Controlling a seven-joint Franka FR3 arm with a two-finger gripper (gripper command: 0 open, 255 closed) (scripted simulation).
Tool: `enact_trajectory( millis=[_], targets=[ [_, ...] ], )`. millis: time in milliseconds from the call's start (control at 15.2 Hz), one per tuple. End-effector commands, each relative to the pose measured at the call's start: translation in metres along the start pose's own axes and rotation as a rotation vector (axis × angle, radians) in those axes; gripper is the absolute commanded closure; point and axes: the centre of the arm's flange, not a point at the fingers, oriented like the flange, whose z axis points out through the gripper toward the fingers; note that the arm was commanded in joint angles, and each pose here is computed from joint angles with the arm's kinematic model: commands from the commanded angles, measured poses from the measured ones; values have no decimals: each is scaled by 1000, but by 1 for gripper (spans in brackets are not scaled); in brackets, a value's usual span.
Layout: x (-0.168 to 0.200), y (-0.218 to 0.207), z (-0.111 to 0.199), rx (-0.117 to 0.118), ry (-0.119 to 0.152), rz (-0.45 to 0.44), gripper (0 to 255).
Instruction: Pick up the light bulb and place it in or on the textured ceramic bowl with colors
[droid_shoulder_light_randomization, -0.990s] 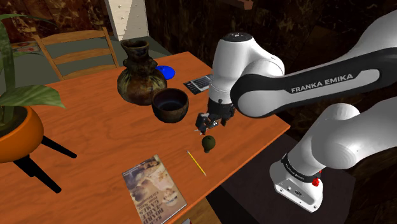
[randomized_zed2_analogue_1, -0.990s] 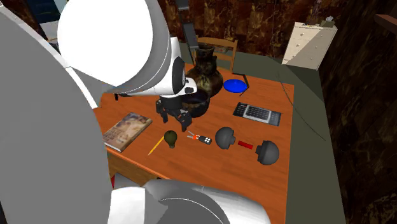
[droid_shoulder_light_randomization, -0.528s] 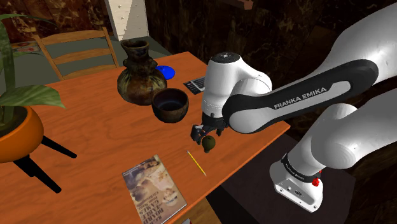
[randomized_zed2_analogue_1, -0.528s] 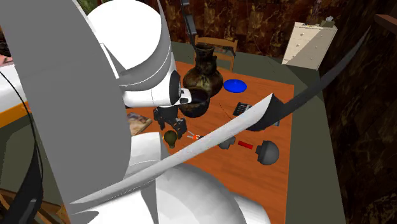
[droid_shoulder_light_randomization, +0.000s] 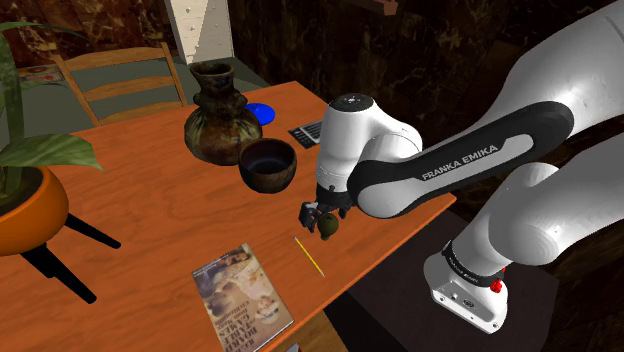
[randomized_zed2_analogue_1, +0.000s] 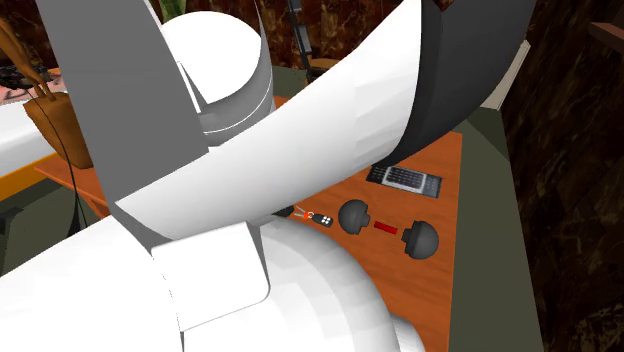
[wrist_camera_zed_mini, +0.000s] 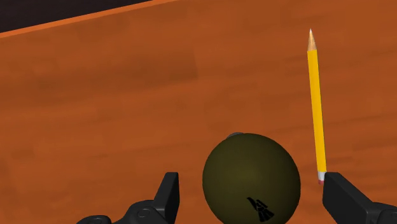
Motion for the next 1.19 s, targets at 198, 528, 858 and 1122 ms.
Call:
enact_trajectory(
  millis=[198, 528, 858, 1122],
  targets=[
    [0, 0, 0, 0, 0, 0, 255],
    [0, 0, 0, 0, 0, 0, 255],
    [0, 0, -10, 0, 0, 0, 255],
    [-1, 0, -32, 0, 0, 0, 255]
  ],
)
